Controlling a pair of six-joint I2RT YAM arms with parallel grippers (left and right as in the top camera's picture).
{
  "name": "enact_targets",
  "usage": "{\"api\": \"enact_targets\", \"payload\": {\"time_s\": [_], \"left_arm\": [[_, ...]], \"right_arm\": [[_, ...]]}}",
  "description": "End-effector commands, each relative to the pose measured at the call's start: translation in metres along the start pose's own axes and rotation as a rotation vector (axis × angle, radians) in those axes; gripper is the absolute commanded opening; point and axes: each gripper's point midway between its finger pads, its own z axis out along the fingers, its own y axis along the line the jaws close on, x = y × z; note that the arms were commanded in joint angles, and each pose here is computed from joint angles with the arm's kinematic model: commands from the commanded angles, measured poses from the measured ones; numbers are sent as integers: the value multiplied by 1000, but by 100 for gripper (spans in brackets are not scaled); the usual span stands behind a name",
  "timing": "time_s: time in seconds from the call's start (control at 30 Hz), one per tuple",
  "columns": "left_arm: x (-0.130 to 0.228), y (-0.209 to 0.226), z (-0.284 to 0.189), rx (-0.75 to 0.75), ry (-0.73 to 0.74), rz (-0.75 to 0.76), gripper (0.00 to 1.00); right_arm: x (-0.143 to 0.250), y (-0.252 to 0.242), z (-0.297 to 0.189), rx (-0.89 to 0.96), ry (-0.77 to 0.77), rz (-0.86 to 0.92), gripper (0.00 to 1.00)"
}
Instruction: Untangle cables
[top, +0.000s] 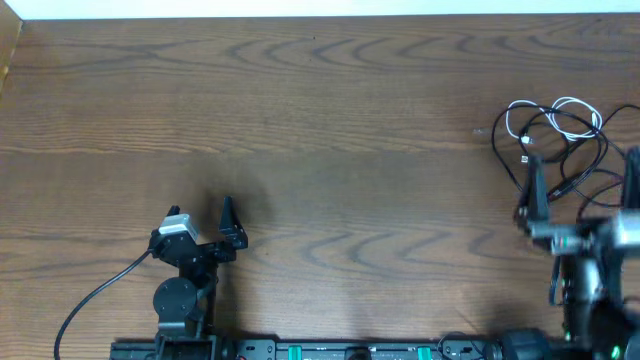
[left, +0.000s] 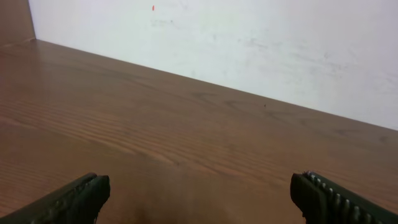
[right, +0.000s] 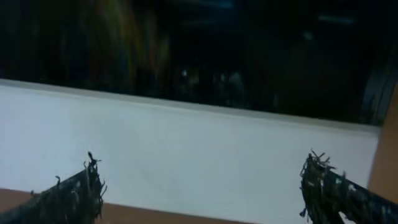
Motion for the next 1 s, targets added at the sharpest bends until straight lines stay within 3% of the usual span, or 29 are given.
{"api": "enact_targets", "payload": {"time_s": [0.0,0.23,0.47,0.7,0.97], "left_arm": [[17,6,1,-22,49,16,99],[17,6,1,-22,49,16,99],[17,6,1,-22,49,16,99],[17,6,1,-22,49,16,99],[17,6,1,-22,49,16,99]], "right_arm": [[16,12,-27,-40,-155,-57,99],[44,15,-52,-12,-326,-61,99],[131,21,-41,-34,-60,-66,99],[242,22,-60,-53,400,-68,99],[249,17,-63,-29,434,-72,99]]}}
